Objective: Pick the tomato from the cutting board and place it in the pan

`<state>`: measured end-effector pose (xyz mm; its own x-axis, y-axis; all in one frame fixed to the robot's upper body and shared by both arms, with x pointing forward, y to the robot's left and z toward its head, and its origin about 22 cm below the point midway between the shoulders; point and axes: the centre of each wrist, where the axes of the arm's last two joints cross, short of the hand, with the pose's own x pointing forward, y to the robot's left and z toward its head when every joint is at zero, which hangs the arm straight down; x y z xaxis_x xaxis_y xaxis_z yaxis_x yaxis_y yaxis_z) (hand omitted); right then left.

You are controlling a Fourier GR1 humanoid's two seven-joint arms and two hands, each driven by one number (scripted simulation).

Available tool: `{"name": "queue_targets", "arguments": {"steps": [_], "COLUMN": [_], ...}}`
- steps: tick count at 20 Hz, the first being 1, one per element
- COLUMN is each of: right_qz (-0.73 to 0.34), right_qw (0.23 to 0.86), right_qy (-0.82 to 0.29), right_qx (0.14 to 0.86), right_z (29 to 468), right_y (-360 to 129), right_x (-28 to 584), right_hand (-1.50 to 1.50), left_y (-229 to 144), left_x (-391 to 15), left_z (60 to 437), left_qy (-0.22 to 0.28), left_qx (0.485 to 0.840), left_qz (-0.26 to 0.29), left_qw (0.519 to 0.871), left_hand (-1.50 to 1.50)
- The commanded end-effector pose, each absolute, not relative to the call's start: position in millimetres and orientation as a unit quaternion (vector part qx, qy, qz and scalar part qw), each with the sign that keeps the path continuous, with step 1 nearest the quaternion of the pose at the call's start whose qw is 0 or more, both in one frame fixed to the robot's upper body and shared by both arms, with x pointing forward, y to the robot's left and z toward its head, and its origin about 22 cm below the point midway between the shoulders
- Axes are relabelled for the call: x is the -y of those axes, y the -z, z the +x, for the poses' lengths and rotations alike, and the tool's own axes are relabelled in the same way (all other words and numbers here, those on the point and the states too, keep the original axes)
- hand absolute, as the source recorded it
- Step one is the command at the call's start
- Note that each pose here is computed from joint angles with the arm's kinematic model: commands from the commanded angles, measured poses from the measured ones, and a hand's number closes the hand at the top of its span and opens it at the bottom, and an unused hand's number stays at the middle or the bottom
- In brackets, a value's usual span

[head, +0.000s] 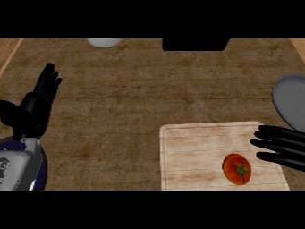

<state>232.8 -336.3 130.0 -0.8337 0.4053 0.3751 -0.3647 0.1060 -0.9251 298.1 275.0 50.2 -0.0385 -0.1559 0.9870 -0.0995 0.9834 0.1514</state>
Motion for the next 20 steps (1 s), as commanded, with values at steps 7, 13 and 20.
{"name": "queue_targets", "arguments": {"steps": [7, 13, 20], "right_qz": [0.008, -0.016, -0.091], "right_qw": [0.273, 0.256, 0.244], "right_qy": [-0.717, -0.725, -0.758], "right_qx": [0.642, 0.639, 0.599], "right_z": [240, 218, 222], "right_y": [-90, -100, -82], "right_x": [324, 302, 292], "right_hand": [-1.50, -1.50, -1.50], "left_y": [-57, -42, -50], "left_x": [-255, -276, -278], "left_z": [306, 294, 304], "left_qy": [0.014, 0.027, 0.018], "left_qx": [0.720, 0.721, 0.726], "left_qz": [0.095, 0.098, 0.093], "left_qw": [0.687, 0.686, 0.681], "left_hand": [0.00, 0.00, 0.00]}}
